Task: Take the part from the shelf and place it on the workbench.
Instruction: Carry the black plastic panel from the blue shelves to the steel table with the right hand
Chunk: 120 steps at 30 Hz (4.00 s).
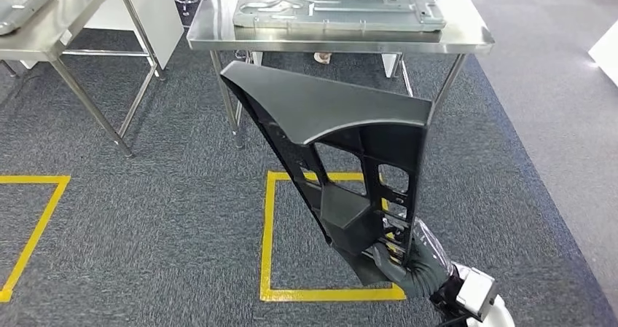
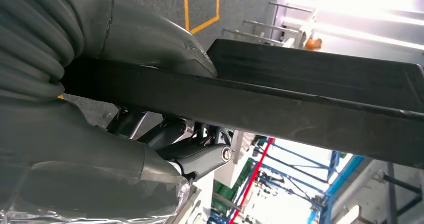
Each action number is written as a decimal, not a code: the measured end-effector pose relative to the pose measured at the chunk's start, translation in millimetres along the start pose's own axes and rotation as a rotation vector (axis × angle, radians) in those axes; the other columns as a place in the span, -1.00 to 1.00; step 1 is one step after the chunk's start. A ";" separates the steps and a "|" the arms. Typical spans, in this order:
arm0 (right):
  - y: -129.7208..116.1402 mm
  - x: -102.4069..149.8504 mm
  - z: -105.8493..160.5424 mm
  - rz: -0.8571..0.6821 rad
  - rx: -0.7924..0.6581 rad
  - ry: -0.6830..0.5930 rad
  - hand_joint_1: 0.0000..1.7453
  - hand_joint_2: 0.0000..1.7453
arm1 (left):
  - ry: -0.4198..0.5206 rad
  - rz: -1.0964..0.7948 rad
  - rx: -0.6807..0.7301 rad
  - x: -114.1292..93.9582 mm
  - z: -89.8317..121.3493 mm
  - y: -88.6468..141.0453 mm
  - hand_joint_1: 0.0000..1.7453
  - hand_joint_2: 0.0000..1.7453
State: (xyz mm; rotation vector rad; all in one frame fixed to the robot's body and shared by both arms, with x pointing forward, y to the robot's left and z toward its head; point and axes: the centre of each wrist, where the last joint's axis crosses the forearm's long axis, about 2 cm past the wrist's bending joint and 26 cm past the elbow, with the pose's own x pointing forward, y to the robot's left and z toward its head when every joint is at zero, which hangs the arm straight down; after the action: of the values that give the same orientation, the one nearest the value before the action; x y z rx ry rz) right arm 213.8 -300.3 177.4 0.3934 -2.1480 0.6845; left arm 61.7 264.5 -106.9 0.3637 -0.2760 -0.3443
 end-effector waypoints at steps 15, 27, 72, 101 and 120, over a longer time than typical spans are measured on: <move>7.9 6.4 10.5 -0.005 -0.012 0.022 1.00 1.00 | -0.025 -0.001 -0.036 2.4 0.2 -1.5 -1.00 1.00; 1.6 6.6 7.9 -0.006 -0.005 0.036 1.00 1.00 | -0.027 0.009 -0.057 5.0 4.4 -11.3 -1.00 1.00; -13.7 5.9 -11.2 0.035 -0.005 -0.008 1.00 1.00 | -0.038 0.046 -0.079 20.7 8.5 -20.9 -1.00 1.00; -8.4 7.6 -1.5 0.018 -0.012 0.001 1.00 1.00 | -0.038 0.045 -0.085 18.8 11.0 -26.0 -1.00 1.00; -3.3 12.4 6.0 0.017 -0.012 0.001 1.00 1.00 | -0.015 0.042 -0.089 12.3 12.4 -28.6 -1.00 1.00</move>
State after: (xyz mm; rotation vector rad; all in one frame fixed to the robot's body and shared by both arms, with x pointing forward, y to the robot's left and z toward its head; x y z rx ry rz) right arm 204.2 -307.1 185.3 0.3688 -2.1552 0.6805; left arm 61.0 231.1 -104.4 0.2677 -0.2813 -0.3170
